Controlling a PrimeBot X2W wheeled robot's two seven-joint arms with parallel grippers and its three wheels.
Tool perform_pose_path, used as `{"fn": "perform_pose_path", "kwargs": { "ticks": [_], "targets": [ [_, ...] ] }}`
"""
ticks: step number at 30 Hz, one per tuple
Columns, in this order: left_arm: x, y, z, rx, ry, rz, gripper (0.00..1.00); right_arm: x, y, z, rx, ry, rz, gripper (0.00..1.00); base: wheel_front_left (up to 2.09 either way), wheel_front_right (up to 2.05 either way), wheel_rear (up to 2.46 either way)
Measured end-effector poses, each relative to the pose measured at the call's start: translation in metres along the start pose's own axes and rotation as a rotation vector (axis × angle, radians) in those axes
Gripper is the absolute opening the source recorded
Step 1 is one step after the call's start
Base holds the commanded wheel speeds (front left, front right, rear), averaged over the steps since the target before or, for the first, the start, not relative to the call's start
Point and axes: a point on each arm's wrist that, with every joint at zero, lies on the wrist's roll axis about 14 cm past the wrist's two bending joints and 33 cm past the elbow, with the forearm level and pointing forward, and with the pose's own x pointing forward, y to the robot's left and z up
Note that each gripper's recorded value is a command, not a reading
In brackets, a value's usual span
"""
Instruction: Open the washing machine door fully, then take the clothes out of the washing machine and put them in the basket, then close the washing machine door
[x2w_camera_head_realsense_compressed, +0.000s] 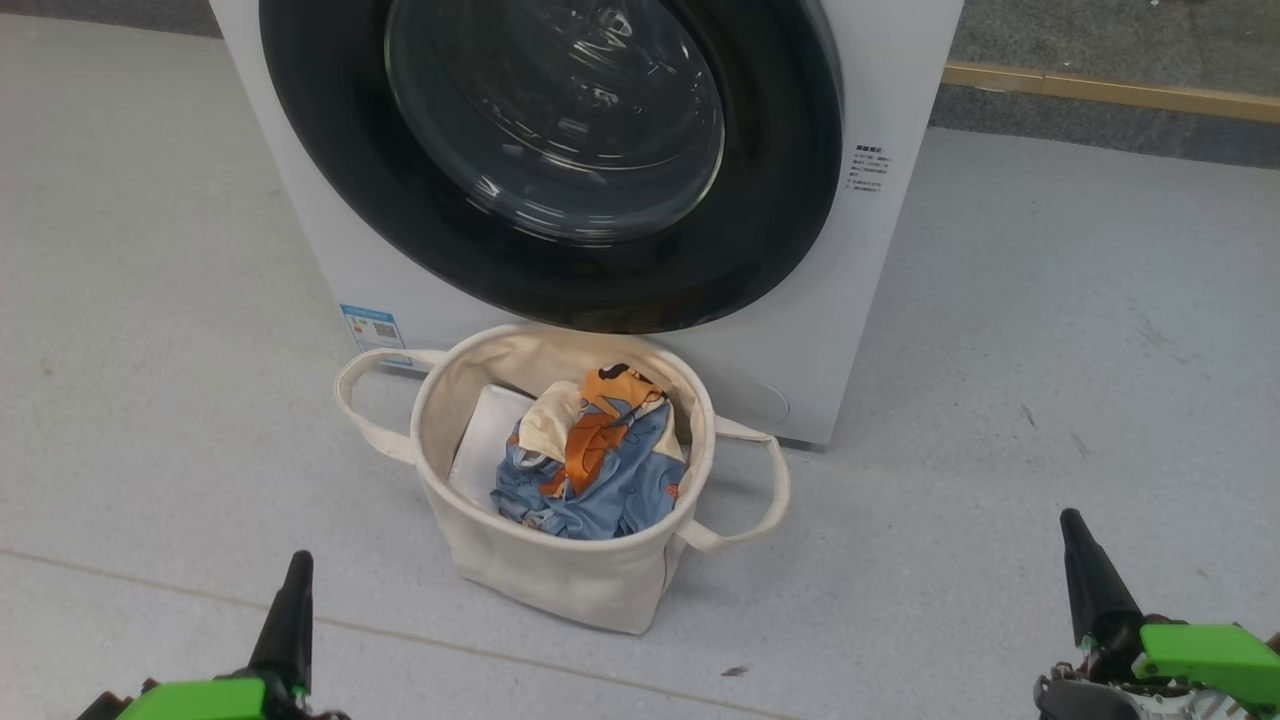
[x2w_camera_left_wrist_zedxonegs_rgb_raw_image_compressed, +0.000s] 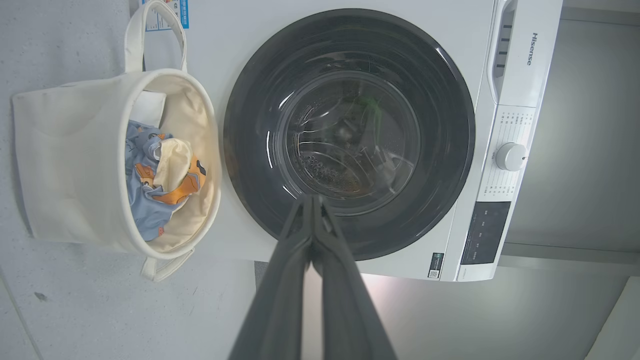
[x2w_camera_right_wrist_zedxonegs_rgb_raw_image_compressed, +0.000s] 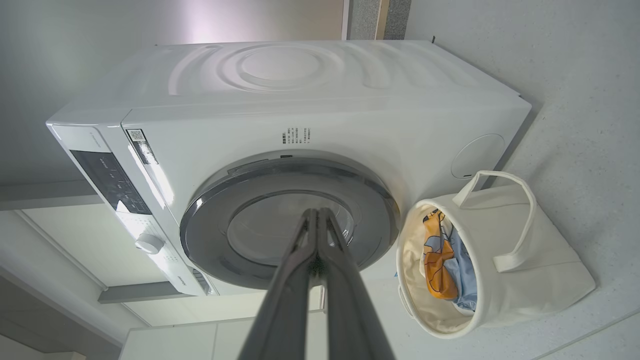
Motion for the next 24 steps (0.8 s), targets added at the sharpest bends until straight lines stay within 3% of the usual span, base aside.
{"fn": "perform_pose_path", "kwargs": {
  "ticks": [24],
  "targets": [
    [0.0, 0.0, 0.0, 0.0, 0.0, 0.0, 0.0, 0.0, 0.0, 0.0, 0.0, 0.0, 0.0, 0.0, 0.0, 0.0, 0.0]
  ]
}}
